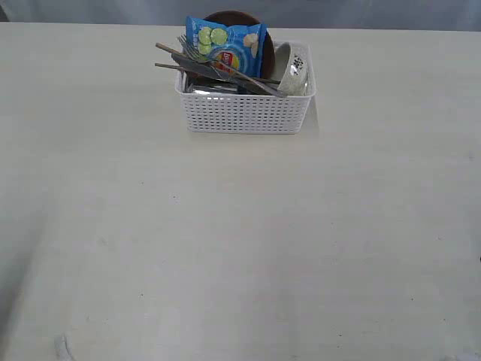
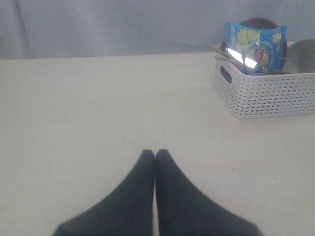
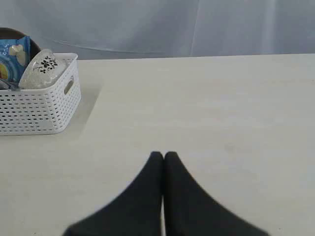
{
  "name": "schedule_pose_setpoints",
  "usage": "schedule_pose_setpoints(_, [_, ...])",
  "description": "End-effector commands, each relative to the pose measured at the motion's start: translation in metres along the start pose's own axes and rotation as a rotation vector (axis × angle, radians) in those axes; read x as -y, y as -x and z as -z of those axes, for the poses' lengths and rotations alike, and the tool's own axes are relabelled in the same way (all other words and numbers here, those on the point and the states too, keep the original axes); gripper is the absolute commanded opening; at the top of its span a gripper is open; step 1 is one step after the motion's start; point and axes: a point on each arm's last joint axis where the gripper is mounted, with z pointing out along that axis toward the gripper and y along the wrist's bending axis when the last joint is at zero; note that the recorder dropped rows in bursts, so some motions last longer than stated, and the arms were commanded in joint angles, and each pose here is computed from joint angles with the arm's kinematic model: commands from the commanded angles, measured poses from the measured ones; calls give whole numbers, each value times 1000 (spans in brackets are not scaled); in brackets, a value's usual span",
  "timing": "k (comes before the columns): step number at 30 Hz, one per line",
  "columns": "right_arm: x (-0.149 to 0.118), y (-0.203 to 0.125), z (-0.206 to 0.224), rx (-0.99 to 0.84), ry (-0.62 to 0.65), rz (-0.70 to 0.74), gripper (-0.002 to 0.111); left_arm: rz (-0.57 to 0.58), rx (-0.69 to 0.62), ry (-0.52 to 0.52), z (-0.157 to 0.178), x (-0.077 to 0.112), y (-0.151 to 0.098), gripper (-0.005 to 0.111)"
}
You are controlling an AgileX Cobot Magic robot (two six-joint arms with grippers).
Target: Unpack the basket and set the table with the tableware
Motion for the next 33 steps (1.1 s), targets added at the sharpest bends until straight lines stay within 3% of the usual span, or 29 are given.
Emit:
schedule_pose_setpoints(1, [0,1,0,24,-5,7,-1,-5,10,-3,0,0,0,0])
schedule_pose_setpoints(9, [-1,22,3,260,10,6,-1,-5,10,-3,0,0,0,0])
schedule_pose_setpoints(18, [-2,33,7,388,18,6,-1,-5,10,-3,0,0,0,0])
schedule_pose_setpoints(24, [-3,55,19,658,42,-13,-1,-5,10,-3,0,0,0,0])
schedule_pose_setpoints(27, [-4,64,24,669,57,-56,-1,-5,10,-3,0,0,0,0])
schedule_pose_setpoints(33, [-6,123,41,604,47,-57,-1,-5,10,-3,0,0,0,0])
